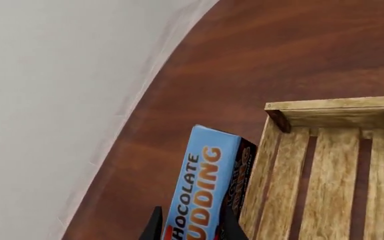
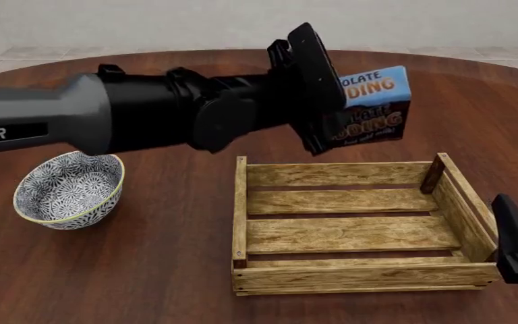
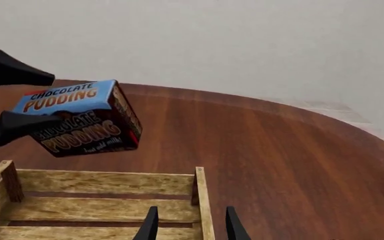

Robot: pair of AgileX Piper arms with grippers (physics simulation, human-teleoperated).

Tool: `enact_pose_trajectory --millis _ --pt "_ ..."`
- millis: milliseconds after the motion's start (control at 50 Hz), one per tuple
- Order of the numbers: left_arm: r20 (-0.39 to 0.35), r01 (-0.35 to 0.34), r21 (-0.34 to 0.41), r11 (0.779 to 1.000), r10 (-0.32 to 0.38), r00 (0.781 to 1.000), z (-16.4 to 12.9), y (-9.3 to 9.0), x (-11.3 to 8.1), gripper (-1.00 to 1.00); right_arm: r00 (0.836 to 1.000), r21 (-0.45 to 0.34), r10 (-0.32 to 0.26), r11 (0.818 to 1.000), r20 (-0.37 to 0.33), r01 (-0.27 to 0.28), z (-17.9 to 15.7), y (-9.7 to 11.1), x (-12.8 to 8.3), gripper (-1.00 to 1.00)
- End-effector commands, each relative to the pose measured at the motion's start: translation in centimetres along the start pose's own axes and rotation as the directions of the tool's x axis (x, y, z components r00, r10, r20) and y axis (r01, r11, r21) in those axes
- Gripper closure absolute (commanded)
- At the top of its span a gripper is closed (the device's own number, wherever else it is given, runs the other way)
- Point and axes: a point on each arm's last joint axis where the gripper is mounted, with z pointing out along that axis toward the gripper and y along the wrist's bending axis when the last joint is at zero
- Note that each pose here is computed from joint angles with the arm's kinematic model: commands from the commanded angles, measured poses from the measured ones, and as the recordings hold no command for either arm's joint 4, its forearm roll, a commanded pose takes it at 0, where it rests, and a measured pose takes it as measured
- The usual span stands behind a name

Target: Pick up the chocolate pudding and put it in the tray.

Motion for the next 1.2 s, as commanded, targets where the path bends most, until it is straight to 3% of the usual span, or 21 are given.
enact_pose_trajectory --millis 20,320,560,860,1200 --pt "0.026 0.033 0.047 0.998 -0.034 0.999 -0.5 -1.7 -1.5 1.00 1.000 0.002 0.009 1.000 0.005 -0.009 -0.2 0.0 0.0 -1.00" --pt "-0.019 0.067 0.115 0.991 -0.065 0.998 -0.1 -3.8 -1.0 1.00 1.000 0.005 0.017 1.000 0.009 -0.017 -0.3 0.0 0.0 -1.00" --pt "-0.091 0.143 0.101 0.984 -0.134 0.987 1.7 -3.2 1.0 1.00 1.000 0.007 0.021 1.000 0.011 -0.021 -0.4 0.0 0.0 -1.00" --pt "-0.144 0.180 0.109 0.978 -0.164 0.976 2.7 -3.8 2.7 1.00 1.000 0.005 0.020 1.000 0.011 -0.020 -0.3 0.0 0.0 -1.00" --pt "-0.151 0.233 0.113 0.966 -0.215 0.965 2.3 -4.2 2.5 1.00 1.000 0.005 0.018 1.000 0.010 -0.018 -0.3 0.0 0.0 -1.00"
